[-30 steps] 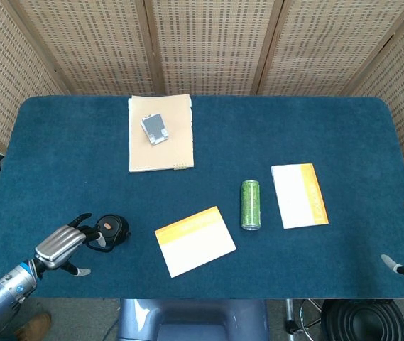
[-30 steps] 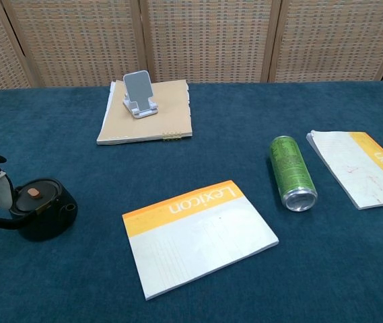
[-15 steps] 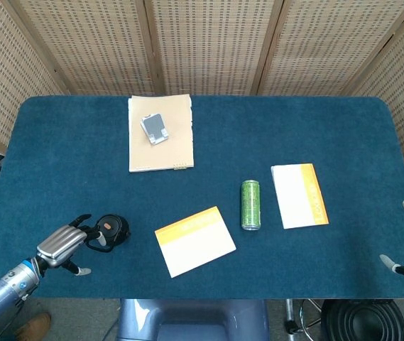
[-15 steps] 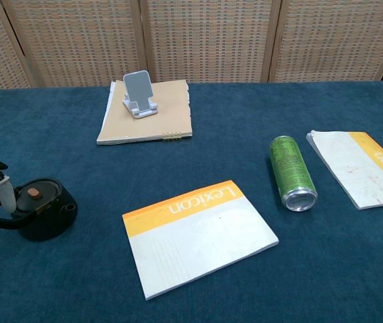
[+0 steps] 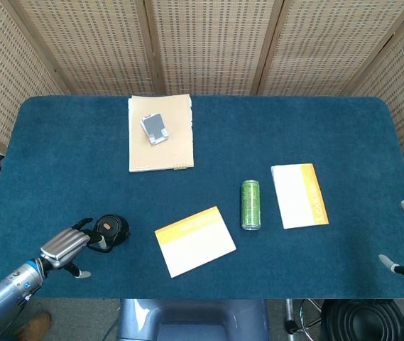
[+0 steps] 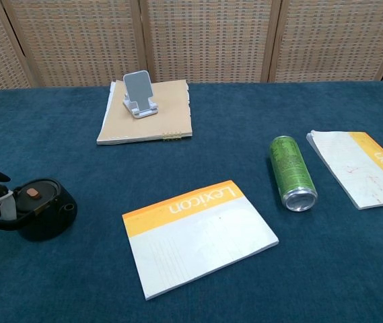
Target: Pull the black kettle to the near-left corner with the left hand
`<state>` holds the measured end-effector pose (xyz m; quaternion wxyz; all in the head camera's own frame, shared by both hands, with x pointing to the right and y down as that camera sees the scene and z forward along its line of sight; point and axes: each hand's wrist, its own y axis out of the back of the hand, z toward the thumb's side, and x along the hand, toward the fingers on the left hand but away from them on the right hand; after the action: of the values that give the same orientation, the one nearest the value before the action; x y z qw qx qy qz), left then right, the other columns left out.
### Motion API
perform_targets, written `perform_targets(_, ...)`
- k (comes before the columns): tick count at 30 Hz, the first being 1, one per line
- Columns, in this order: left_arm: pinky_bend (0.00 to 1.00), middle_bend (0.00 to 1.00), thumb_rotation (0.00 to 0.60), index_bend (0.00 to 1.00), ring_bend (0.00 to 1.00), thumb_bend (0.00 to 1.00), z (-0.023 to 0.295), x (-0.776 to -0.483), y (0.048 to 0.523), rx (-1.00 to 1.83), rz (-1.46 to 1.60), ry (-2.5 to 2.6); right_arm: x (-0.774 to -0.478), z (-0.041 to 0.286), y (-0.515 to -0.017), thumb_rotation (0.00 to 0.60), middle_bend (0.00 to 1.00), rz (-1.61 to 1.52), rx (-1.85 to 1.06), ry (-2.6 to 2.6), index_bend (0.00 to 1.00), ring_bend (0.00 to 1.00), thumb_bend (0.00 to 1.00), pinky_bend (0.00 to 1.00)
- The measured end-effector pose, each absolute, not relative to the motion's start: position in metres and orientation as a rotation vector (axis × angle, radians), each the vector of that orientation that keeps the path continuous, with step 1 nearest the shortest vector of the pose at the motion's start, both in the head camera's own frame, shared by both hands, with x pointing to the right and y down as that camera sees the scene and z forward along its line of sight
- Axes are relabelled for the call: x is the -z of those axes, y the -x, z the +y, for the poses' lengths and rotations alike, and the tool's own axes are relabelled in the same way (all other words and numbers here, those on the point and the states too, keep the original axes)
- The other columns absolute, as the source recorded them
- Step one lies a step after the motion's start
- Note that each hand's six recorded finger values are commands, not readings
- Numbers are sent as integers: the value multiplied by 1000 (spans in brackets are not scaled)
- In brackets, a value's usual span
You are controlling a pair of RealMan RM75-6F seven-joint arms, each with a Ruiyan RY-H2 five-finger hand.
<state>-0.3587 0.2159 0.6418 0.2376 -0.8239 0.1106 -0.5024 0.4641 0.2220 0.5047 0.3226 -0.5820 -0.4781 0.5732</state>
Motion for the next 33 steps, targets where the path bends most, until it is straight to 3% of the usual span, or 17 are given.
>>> perform_targets(18,0,355,600,409,318,0,227,-656,344,1389,209,2227,-504,222,-465,600,0,-1260,-1502,1531,0,0,0,0)
perform_targets(23,0,544,600,522,418,0,226,-657,342,1390,221,2214,-504,221,-465,600,0,-1264,-1501,1530,0,0,0,0)
perform_targets(27,0,679,600,693,503,0,224,-656,343,1390,228,2189,-504,221,-465,600,0,-1264,-1500,1531,0,0,0,0)
perform_targets(33,0,752,600,824,519,0,223,-658,349,1408,215,2125,-503,222,-465,600,0,-1265,-1498,1531,0,0,0,0)
